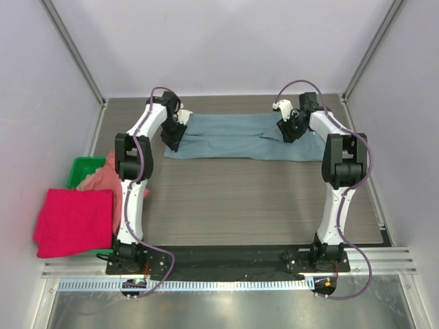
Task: Fold and stack the t-shirts
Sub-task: Fold the tshirt
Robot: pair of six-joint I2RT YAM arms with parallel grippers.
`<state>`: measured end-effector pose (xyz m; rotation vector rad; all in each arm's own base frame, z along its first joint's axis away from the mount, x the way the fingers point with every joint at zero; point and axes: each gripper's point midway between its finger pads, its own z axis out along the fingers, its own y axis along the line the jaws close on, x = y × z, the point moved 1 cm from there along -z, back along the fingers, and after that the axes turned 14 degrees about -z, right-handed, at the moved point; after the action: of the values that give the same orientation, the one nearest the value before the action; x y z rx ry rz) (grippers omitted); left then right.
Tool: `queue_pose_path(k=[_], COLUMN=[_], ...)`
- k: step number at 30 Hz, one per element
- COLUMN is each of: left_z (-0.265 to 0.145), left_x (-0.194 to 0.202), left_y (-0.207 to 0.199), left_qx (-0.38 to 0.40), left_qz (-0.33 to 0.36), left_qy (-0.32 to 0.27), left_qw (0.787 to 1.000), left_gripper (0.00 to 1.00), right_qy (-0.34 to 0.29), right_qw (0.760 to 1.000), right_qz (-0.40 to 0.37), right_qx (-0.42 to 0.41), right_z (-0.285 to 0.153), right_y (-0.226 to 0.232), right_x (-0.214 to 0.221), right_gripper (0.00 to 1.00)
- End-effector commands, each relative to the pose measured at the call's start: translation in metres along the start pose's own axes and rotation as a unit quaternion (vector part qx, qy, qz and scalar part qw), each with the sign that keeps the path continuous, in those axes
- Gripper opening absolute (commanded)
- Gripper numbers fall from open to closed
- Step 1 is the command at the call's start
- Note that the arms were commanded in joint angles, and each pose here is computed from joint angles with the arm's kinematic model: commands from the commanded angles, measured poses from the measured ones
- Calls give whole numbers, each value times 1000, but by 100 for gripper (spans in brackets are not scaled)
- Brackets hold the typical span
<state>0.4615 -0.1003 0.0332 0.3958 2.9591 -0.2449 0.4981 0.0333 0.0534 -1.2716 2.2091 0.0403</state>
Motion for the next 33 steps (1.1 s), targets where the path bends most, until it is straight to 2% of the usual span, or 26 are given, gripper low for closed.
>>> queue_pose_path(k=[1,18,21,22,25,33], left_z=[3,4,3,4,3,-7], left_x=[6,5,5,5,5,2], left_y=[3,6,6,6,6,6], left_qx=[-4,-12,-13,-13,-14,-19], left_qz=[-5,-5,-4,-3,-4,0], left_qy=[11,10,10,9,10,-2], left_qw=[1000,1000,1000,1000,1000,1000], left_gripper=[24,24,25,25,24,25], right_qy=[-26,-27,-26,-25,-31,-75], right_qw=[1000,998,999,998,999,996], right_qz=[-5,15,16,18,14,-42], right_qx=[6,-47,-45,-47,-38,15], right_z=[-5,12,13,15,12,-25], right_y=[-9,13,11,11,5,-22], right_x=[-21,-18,-18,-18,-25,-78], right_gripper=[47,45,36,28,16,12])
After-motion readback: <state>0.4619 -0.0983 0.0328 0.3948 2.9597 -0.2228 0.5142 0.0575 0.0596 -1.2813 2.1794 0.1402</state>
